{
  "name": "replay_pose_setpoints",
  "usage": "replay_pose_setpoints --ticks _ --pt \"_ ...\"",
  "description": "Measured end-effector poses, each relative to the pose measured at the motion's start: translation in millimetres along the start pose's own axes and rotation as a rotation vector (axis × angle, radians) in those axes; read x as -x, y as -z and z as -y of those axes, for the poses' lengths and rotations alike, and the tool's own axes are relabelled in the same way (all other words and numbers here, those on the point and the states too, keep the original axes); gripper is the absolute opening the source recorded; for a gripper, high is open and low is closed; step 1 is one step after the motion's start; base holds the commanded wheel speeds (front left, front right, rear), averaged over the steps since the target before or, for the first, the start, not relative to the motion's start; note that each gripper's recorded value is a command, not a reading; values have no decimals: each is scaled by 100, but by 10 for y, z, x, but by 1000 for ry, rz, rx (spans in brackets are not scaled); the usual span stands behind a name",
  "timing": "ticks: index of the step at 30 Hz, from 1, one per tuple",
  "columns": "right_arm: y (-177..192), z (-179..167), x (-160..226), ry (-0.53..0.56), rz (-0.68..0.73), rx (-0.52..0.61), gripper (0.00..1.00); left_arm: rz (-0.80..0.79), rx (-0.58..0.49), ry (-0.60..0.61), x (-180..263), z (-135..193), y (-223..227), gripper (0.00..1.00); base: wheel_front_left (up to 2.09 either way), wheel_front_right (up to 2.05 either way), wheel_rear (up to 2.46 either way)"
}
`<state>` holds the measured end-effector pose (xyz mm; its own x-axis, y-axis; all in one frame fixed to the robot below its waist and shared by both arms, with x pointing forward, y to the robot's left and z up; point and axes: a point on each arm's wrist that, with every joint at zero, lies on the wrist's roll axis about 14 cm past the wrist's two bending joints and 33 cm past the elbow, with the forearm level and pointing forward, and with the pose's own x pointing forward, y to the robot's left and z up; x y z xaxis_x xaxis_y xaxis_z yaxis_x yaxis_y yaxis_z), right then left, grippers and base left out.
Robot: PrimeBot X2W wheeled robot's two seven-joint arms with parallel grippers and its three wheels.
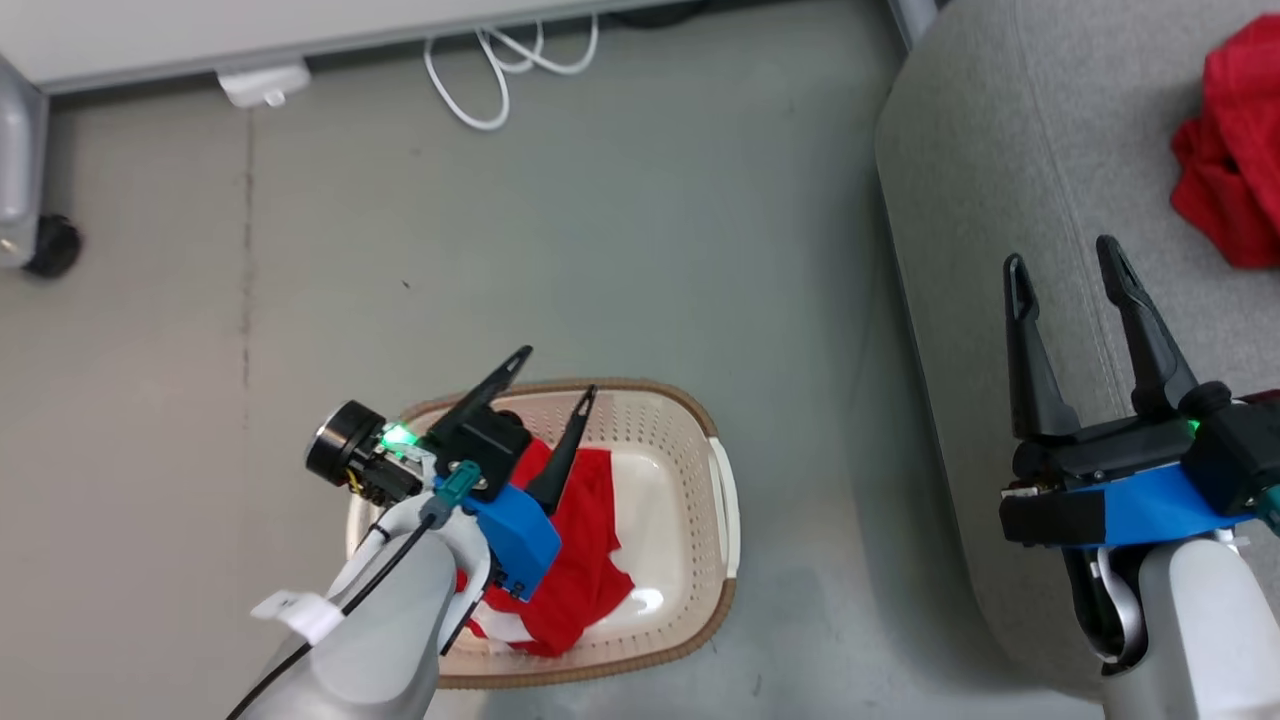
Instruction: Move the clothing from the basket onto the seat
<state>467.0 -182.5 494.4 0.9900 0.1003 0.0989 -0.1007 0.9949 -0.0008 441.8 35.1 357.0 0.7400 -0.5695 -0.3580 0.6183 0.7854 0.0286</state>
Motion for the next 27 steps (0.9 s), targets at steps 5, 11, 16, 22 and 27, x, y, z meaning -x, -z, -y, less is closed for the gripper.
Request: replay_pose_setpoints --ticks 5,11,16,22,27 --pt "236 99 -69 18 -47 11 100 -178 -38 134 -159 227 571 100 0 0 0" --pt "489 147 -173 20 -88 19 100 -392 -100 261 -208 387 1172 100 0 0 0" --pt "670 158 -289 16 -105 19 100 -571 -131 360 -131 532 1646 100 0 0 0" --pt "931 155 -357 10 -143 17 100 -730 -174 440 -38 527 2090 100 0 0 0" --pt "1129 174 -400 10 -168 21 100 -820 -227 468 -50 418 2369 100 0 0 0"
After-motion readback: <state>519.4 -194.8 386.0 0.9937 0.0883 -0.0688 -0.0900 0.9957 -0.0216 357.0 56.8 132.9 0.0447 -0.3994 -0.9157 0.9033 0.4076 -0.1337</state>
